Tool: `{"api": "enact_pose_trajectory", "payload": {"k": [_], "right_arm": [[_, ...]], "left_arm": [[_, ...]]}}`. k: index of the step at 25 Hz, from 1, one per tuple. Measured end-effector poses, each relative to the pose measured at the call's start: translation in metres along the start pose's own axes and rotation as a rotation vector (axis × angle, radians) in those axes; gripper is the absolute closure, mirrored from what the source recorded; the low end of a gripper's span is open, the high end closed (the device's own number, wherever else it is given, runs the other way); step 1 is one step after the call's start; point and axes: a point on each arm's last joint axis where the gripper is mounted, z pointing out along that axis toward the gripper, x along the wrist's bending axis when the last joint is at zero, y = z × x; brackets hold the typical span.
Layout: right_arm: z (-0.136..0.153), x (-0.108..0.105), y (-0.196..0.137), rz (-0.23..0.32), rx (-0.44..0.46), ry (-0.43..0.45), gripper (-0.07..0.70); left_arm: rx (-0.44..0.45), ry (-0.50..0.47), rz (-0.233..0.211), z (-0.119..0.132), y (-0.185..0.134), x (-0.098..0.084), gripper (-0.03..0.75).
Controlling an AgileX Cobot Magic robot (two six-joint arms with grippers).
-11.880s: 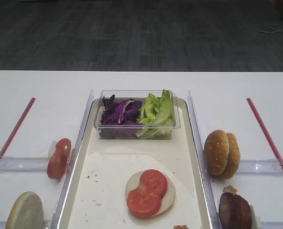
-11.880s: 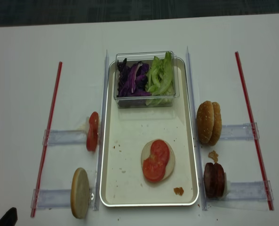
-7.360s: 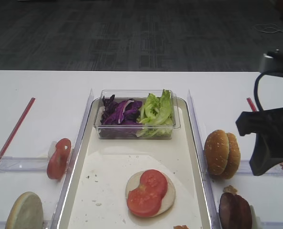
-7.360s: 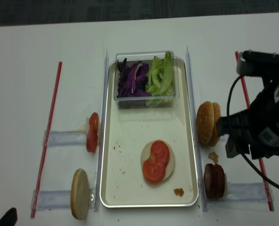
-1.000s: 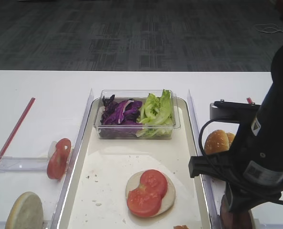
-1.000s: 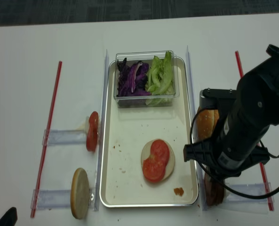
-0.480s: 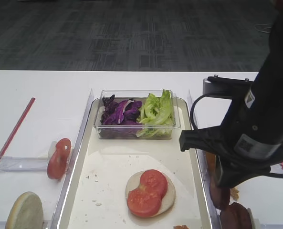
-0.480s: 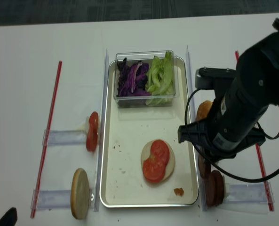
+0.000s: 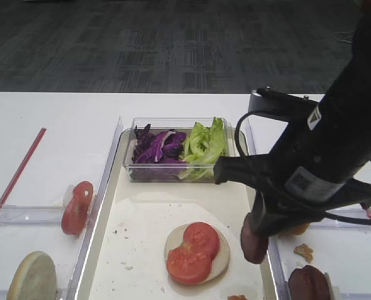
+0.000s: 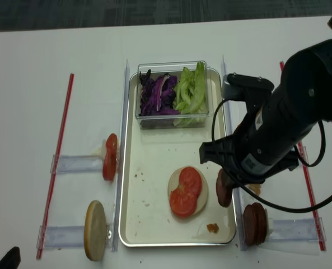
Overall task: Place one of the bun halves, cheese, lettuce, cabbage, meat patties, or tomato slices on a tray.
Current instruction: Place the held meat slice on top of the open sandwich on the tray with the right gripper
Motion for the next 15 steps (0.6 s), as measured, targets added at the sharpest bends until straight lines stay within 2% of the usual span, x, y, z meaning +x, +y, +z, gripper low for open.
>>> {"api": "enact_pose_trajectory", "payload": {"k": [8, 15], "right_arm": [[0.0, 0.01, 0.005, -0.034, -0.059, 0.114, 0.509], [0.018, 0.016, 0.013, -0.051, -0.029, 0.175, 0.509]], "left_arm": [[0.0, 0.0, 0.0, 0.0, 0.0, 0.0, 0.41], [-0.002, 0.0, 0.0, 0.0, 0.0, 0.0, 0.41]]}}
